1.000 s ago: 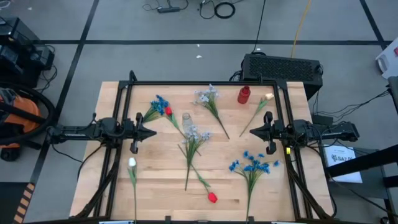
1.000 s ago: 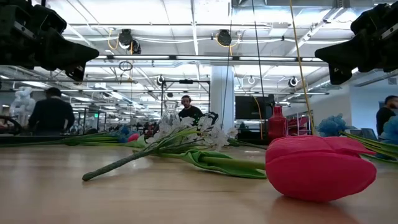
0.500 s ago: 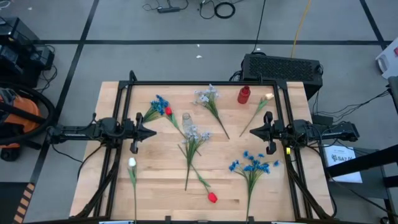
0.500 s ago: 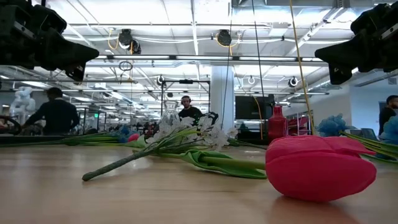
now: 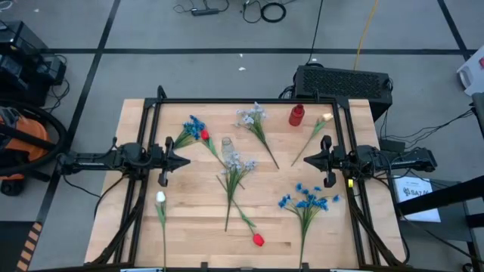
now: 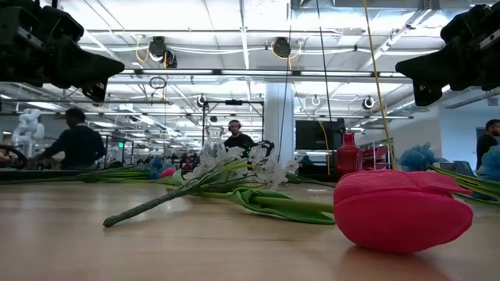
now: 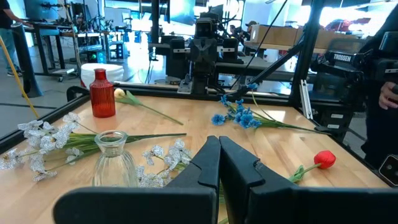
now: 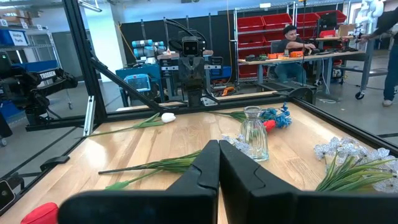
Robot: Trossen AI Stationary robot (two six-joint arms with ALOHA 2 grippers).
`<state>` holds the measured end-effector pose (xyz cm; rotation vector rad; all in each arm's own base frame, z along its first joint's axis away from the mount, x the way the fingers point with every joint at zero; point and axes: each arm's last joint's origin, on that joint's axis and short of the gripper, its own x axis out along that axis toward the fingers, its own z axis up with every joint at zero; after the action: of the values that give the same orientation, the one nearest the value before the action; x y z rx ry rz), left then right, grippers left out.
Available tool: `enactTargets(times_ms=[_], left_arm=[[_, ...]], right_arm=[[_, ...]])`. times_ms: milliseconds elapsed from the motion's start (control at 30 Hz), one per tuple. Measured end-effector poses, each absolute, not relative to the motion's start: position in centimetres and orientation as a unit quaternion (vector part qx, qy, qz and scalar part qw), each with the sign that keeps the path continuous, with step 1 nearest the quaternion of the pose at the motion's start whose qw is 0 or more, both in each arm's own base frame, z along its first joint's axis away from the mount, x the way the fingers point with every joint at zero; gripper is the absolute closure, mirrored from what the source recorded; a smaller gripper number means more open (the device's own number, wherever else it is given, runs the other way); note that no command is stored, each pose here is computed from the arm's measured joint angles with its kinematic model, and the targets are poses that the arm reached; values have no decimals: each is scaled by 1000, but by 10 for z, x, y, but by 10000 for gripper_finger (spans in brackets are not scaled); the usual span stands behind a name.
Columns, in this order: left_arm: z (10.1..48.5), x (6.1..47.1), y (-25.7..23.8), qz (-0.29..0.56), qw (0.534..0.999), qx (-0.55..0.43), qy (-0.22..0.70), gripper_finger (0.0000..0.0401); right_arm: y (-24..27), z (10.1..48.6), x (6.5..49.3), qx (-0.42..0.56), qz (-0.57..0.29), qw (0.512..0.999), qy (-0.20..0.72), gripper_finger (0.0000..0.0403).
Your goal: Sort flowers into vase by color
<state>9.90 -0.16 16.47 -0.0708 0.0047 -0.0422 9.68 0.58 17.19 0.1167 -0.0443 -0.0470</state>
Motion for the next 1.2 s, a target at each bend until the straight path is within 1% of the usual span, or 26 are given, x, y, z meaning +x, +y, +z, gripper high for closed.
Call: enactTargets(times_ms=[367,633,933,1067,1200], left_arm=[[165,99,-2,-21,999,-35,2,393],[165,99,-2,-21,999,-35,2,393],[165,99,-2,-21,999,-35,2,393],[165,99,-2,-21,999,-35,2,393],[165,99,-2,-21,999,-35,2,393]], right_arm=[[6,172,97,59,-24,998,-22,403],[5,170,98,97,-37,994,-13,403],[-1,162,105,201,-173,964,4,403],[-4,157,108,249,-231,940,2,403],[-10,152,109,269,-312,911,-8,403]])
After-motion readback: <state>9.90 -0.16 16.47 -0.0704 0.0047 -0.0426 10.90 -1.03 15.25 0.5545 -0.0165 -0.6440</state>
